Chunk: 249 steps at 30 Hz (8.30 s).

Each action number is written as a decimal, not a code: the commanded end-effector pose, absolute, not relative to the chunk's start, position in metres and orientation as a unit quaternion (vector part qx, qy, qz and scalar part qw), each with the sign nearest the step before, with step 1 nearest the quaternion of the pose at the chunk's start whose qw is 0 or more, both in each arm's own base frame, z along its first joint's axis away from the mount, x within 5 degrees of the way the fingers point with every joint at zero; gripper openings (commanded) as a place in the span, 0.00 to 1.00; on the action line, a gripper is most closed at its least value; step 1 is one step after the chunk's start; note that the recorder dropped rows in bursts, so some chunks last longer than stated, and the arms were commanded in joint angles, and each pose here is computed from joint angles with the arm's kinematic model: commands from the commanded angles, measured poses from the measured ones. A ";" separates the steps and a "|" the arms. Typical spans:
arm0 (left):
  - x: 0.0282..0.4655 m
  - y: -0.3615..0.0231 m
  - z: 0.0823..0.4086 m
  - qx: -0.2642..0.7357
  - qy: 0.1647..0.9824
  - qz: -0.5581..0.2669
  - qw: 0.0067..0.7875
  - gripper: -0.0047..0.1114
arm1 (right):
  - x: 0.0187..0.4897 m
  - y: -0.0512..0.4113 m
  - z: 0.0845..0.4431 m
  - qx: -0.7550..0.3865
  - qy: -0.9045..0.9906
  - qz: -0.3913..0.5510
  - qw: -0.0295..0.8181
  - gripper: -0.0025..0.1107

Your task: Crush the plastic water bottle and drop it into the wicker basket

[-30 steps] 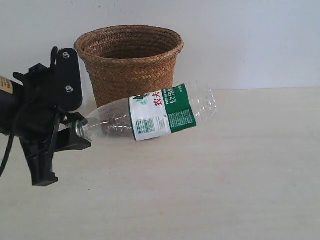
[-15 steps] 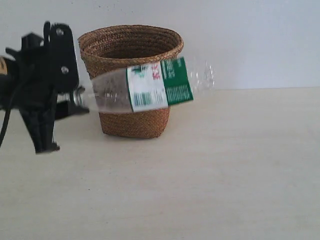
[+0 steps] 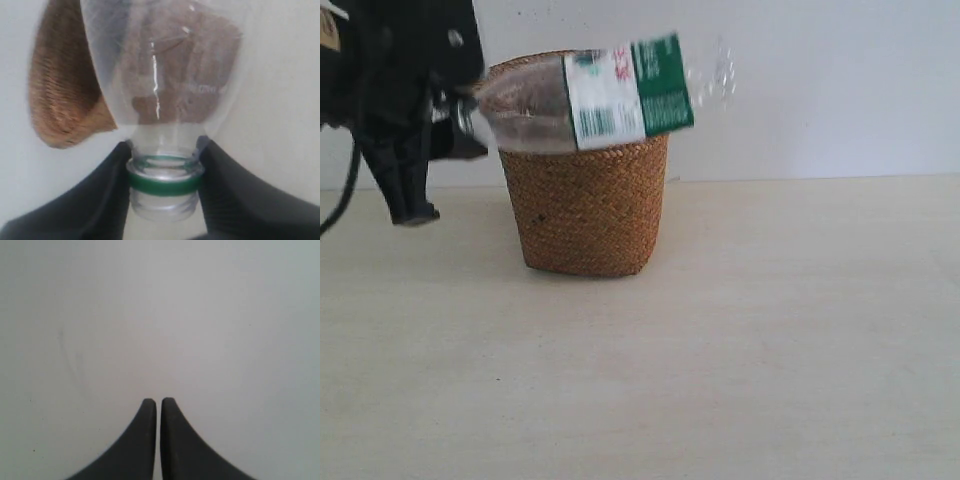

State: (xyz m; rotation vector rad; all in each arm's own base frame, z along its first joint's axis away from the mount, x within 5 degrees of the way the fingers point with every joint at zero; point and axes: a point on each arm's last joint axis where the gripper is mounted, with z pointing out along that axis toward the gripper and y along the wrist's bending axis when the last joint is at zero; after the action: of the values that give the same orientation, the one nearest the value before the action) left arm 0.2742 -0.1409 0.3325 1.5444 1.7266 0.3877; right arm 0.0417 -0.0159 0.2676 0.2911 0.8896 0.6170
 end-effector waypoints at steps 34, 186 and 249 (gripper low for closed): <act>0.286 -0.138 0.293 0.422 0.902 -0.017 0.090 0.97 | 0.041 -0.016 0.266 0.139 0.421 0.289 0.849 0.02; 0.054 -0.003 0.186 -0.036 0.776 -0.062 0.626 0.07 | 0.055 0.010 0.209 -0.009 0.711 0.085 0.698 0.02; 0.054 -0.003 0.186 -0.036 0.776 -0.062 0.626 0.07 | 0.054 0.002 0.183 0.010 0.789 0.027 0.614 0.02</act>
State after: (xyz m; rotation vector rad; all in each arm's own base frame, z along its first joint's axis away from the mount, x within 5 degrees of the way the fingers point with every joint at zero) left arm 0.0546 -0.0035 0.1876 -0.0811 1.7768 -0.1493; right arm 0.0540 0.0022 0.1827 0.0245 1.8239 0.0737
